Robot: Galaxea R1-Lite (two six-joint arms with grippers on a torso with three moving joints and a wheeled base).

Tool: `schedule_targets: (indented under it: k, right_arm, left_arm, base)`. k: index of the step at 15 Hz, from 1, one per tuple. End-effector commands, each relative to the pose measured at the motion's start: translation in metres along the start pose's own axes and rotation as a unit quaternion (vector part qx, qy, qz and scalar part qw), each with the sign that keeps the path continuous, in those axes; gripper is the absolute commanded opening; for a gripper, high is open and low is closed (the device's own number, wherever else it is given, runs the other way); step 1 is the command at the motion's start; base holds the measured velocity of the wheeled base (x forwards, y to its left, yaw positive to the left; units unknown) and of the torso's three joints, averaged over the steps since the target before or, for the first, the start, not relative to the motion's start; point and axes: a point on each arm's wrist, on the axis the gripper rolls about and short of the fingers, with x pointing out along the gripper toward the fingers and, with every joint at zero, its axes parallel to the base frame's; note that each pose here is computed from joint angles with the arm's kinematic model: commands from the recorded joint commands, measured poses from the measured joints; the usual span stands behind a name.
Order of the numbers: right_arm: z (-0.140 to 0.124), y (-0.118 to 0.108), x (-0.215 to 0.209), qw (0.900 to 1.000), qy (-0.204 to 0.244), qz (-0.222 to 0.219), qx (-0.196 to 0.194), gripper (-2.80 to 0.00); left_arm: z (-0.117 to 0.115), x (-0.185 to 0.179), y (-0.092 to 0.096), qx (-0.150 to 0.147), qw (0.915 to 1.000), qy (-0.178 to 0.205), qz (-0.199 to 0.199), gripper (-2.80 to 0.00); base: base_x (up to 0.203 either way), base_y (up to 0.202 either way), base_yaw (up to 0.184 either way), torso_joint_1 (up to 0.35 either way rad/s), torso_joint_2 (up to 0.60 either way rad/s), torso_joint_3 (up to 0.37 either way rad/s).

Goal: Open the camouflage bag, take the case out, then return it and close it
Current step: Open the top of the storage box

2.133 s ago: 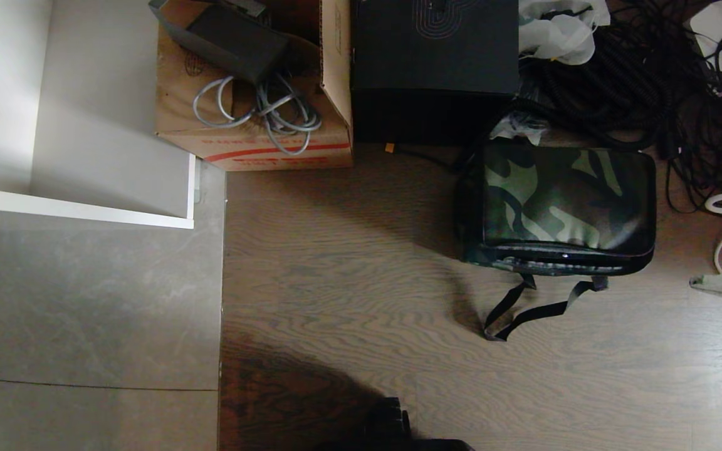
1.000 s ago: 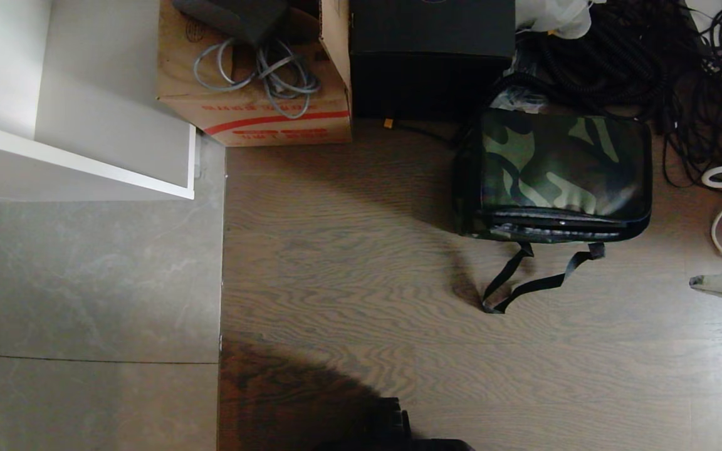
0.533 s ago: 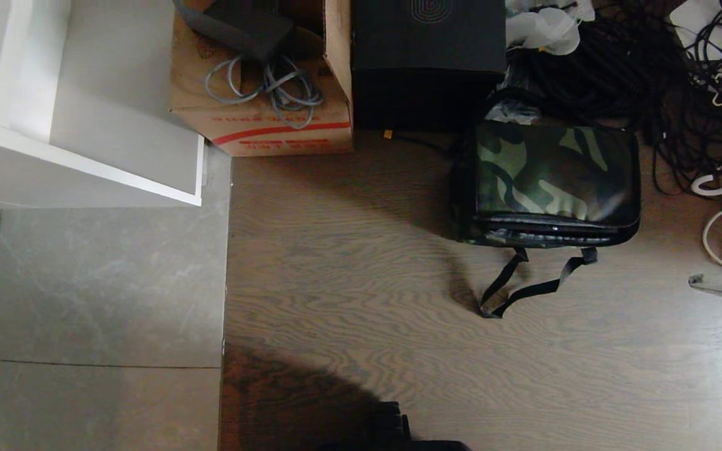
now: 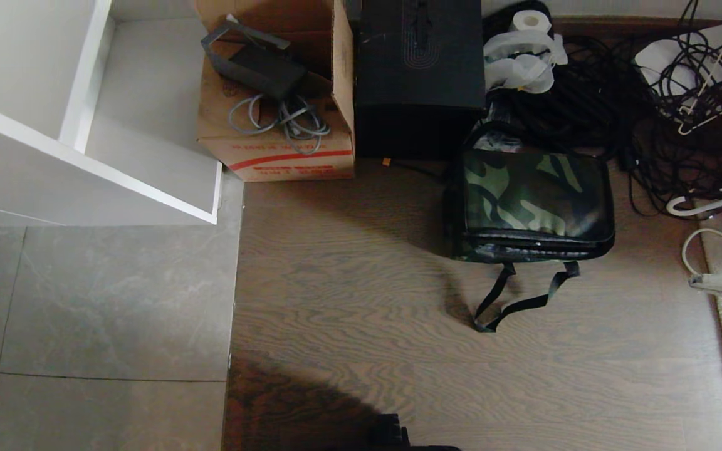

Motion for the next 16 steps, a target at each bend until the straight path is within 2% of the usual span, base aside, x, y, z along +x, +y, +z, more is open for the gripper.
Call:
schedule_targets:
  k: [1,16]
  right_arm:
    - [-0.0002,0.0004,-0.0002,1.000,-0.001,0.003,0.000,-2.80]
    - [-0.0031,0.0040,-0.0009,1.000,0.004,0.006,0.009,-2.80]
  left_arm:
    - [0.0000,0.0000,0.0000,0.000,1.0000,0.000,0.000,-2.80]
    - [0.0000,0.0000,0.0000,-0.001,1.0000,0.000,0.000,-2.80]
  base:
    - [0.000,0.000,0.000,0.002,-0.01,0.204]
    - [0.000,0.000,0.000,0.003,0.00,0.205]
